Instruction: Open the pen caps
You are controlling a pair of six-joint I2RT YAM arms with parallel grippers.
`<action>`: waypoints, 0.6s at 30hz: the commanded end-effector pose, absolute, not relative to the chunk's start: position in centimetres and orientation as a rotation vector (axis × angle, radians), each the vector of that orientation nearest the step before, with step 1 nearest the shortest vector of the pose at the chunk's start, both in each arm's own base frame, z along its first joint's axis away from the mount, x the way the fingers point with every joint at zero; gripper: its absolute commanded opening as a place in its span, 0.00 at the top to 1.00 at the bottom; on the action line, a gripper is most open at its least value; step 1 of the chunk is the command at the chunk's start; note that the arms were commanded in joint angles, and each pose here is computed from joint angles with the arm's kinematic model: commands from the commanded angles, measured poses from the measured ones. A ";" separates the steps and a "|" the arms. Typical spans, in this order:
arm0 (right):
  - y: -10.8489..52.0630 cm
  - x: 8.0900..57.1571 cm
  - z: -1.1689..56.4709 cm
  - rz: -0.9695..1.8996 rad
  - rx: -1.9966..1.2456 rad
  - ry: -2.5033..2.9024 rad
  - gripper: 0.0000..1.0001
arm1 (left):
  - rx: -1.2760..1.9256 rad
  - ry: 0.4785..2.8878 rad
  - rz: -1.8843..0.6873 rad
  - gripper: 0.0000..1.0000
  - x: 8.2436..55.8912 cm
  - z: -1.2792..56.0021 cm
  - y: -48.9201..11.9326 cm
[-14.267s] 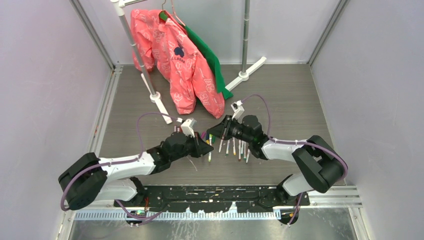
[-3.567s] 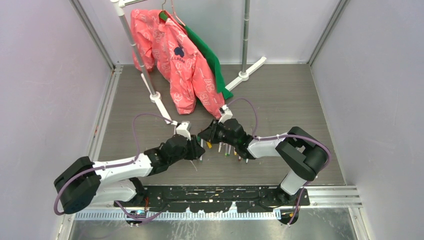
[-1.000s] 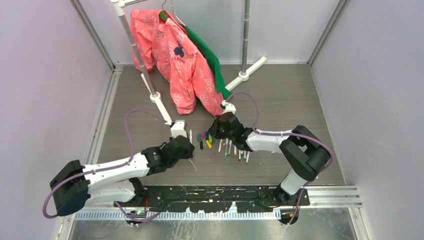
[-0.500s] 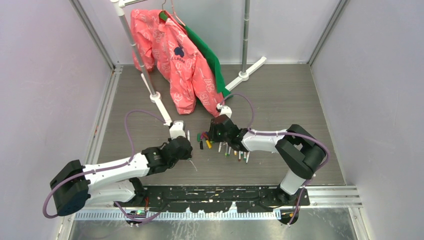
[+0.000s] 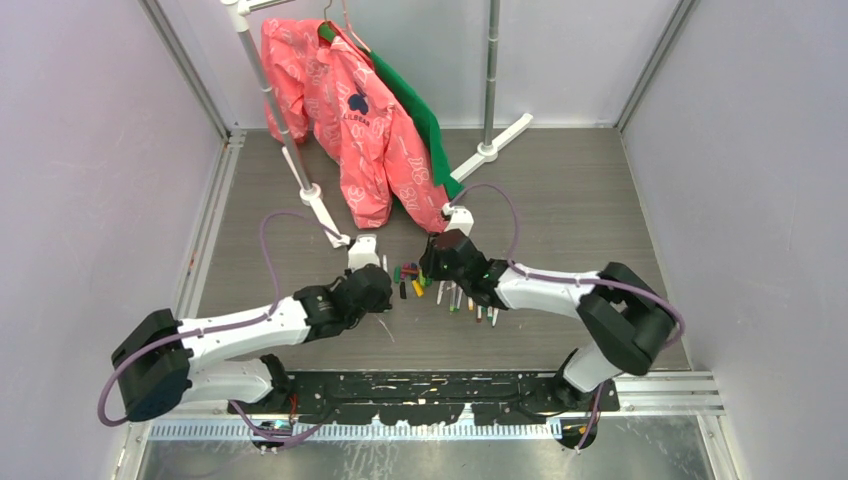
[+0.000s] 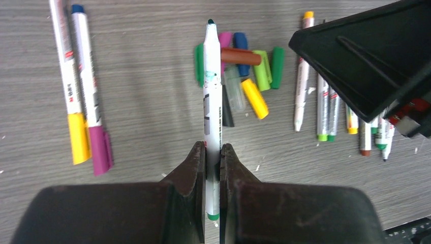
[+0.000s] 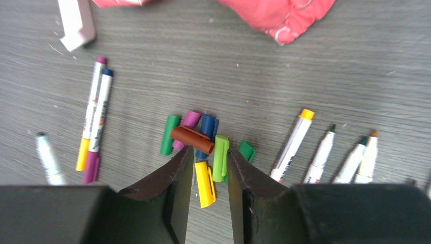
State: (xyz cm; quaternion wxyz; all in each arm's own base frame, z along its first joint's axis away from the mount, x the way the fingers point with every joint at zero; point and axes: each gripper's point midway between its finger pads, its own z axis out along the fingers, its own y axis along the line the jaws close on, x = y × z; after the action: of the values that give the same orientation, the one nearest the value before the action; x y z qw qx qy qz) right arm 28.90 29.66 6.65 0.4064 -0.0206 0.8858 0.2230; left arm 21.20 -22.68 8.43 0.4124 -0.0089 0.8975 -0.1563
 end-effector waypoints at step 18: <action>18.8 28.6 14.3 0.306 0.273 1.954 0.59 | 0.254 2.333 -0.669 1.00 23.7 8.0 -36.3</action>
State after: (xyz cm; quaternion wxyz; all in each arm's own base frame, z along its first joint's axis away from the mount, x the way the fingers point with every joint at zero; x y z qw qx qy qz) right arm 28.33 20.32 12.83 0.5190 0.0811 0.8395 0.1392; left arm 23.09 -32.83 5.35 0.3324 0.0810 0.9184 -0.1987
